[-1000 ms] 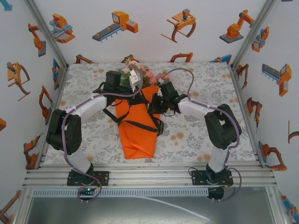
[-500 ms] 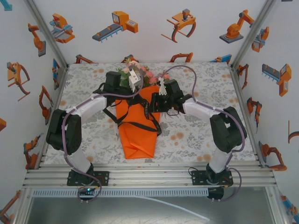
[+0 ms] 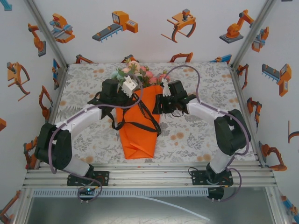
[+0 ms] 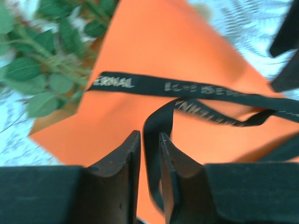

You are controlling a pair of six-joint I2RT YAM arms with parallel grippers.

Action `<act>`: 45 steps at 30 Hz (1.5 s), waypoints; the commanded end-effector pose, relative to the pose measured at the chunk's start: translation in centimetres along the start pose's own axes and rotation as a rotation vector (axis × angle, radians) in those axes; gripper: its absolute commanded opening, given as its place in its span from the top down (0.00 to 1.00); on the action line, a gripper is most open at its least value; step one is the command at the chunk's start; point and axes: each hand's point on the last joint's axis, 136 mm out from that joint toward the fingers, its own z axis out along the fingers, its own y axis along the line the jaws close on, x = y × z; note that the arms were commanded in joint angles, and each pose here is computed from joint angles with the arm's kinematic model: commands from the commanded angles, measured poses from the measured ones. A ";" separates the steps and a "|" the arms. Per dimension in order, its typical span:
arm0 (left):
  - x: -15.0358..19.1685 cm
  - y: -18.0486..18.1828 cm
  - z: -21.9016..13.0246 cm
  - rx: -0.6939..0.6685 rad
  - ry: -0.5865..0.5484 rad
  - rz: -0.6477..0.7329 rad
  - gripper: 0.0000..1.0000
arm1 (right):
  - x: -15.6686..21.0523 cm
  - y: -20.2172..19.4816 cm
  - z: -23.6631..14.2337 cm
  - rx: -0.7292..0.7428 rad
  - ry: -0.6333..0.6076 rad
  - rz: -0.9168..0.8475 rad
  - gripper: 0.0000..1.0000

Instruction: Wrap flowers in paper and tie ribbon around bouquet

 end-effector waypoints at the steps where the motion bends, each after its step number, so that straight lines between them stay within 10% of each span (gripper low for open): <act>1: -0.5 1.9 -1.3 -0.150 0.007 0.020 0.63 | -0.8 0.4 0.2 -0.028 -0.032 0.015 0.52; 11: -1.6 -15.1 -4.2 0.274 -0.090 0.175 0.54 | -1.9 -3.3 -1.6 0.040 -0.064 0.098 0.54; 32: 4.1 -20.6 4.1 0.545 0.182 0.220 0.46 | -1.2 -4.9 -2.7 0.042 -0.083 0.176 0.53; 39: 3.4 -19.6 3.4 0.508 0.170 0.222 0.98 | -1.3 -4.8 -2.7 0.041 -0.086 0.163 0.53; 45: 1.3 -15.1 1.0 0.376 0.133 0.210 1.00 | -2.3 -3.4 -3.7 0.012 -0.125 0.028 0.53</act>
